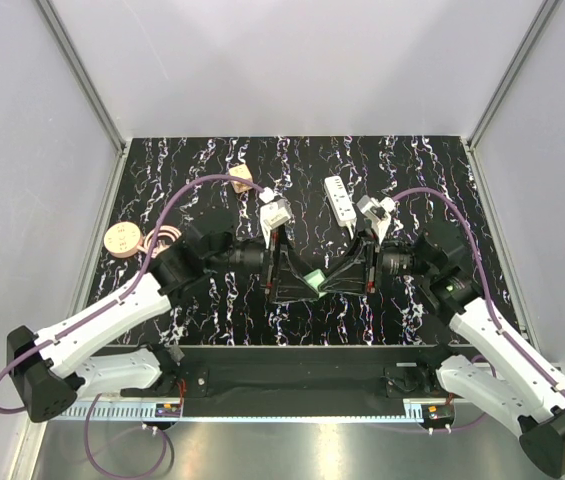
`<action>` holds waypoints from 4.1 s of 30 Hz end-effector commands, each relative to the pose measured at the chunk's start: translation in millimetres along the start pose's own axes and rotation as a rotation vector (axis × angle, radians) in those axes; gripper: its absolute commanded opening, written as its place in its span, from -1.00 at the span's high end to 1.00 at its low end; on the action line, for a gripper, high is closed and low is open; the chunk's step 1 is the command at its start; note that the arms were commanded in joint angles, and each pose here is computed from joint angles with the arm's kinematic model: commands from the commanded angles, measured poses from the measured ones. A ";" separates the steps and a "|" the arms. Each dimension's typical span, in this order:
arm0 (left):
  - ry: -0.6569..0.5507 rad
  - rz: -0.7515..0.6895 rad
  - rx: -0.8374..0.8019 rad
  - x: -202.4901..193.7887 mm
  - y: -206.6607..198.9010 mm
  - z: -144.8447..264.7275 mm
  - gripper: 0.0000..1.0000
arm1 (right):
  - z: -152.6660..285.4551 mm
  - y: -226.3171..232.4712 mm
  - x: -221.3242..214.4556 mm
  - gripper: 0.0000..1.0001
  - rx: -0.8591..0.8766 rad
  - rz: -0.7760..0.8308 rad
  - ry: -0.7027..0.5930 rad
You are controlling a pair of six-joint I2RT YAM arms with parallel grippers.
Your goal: Insert the plug
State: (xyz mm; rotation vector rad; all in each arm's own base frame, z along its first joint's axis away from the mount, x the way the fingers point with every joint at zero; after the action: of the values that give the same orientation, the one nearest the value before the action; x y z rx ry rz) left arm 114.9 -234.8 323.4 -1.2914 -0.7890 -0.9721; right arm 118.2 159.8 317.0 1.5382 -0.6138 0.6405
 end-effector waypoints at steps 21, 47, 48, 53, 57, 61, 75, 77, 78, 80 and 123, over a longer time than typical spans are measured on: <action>0.122 -0.241 1.148 53.4 50.5 75.7 -0.98 | -6.5 -95.2 114.5 1.00 -1.128 0.042 -0.176; 0.108 -0.312 1.195 16.0 75.1 63.2 -0.98 | 20.7 -314.2 162.7 1.00 -1.458 -0.056 0.197; 0.111 -0.314 1.199 15.8 75.1 63.5 -0.98 | 21.0 -317.6 160.1 1.00 -1.453 -0.065 0.213; 0.102 -0.317 1.198 17.3 73.0 64.6 -0.98 | 21.2 -321.7 154.2 1.00 -1.426 -0.079 0.266; 0.108 -0.317 1.199 16.8 74.3 64.2 -0.98 | 17.6 -326.9 149.9 1.00 -1.375 -0.092 0.286; 0.120 -0.314 1.194 15.2 76.0 61.8 -0.98 | 16.9 -335.0 147.1 1.00 -1.371 -0.093 0.303; 0.129 -0.318 1.187 14.0 76.1 59.4 -0.98 | 13.9 -352.8 142.8 1.00 -1.361 -0.102 0.315; 0.130 -0.320 1.187 14.3 75.6 59.9 -0.98 | 14.0 -354.3 141.9 1.00 -1.362 -0.102 0.316; 0.128 -0.319 1.188 14.6 75.6 59.8 -0.98 | 14.2 -353.8 141.7 1.00 -1.366 -0.107 0.315; 0.129 -0.319 1.190 14.3 75.4 59.8 -0.98 | 14.2 -345.8 148.1 1.00 -1.377 -0.091 0.295; 0.120 -0.333 1.213 18.1 72.1 65.2 -0.98 | 20.4 -364.7 92.8 1.00 -1.403 -0.227 0.275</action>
State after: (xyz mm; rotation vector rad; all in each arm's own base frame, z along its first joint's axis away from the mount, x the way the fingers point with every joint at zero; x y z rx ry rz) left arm 190.0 -173.4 302.9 -0.0500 -1.1585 -0.6246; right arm 462.9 161.1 155.1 0.1909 -0.5817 0.1414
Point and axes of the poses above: each gripper's point midway between its finger pads, its own z axis back along the fingers, its own y axis along the line the jaws close on, x = y × z, the point moved 10 cm from there along z, back along the fingers, and after that the axes turned 10 degrees about -z, right-handed, at the moved point
